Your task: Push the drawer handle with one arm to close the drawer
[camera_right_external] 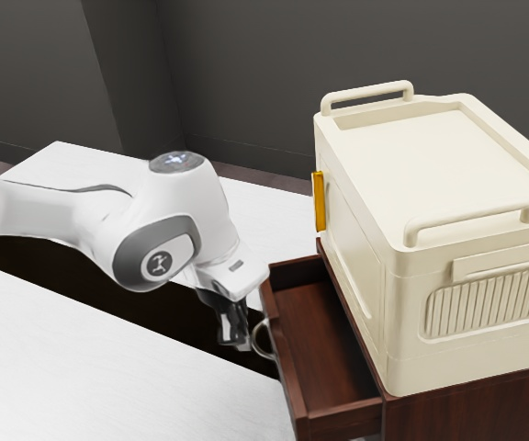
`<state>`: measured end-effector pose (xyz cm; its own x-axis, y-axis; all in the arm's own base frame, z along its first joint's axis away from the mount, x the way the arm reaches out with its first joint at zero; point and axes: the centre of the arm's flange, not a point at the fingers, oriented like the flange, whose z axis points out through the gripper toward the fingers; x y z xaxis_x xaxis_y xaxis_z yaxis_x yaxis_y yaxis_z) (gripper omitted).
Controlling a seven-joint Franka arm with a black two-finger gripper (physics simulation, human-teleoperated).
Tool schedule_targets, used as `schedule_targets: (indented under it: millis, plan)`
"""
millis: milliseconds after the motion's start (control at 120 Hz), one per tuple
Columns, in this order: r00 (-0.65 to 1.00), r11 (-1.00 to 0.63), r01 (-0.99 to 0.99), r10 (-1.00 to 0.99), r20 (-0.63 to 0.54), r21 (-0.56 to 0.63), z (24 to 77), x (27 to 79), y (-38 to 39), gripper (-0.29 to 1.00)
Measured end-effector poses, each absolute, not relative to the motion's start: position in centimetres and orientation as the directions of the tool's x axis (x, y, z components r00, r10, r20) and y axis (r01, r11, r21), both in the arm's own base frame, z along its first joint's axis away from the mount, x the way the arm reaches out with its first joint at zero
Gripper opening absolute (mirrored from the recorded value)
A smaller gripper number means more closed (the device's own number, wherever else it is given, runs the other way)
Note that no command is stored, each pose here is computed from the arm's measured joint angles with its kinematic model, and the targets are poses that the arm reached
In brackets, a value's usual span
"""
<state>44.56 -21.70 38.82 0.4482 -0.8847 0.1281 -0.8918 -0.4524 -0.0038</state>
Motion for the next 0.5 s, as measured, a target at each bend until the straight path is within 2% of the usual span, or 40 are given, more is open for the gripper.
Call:
schedule_targets:
  millis: [500]
  plan:
    - [0.399,-0.410,-0.912,-0.887,0.234,0.002,39.5,49.1,-28.1,-0.08]
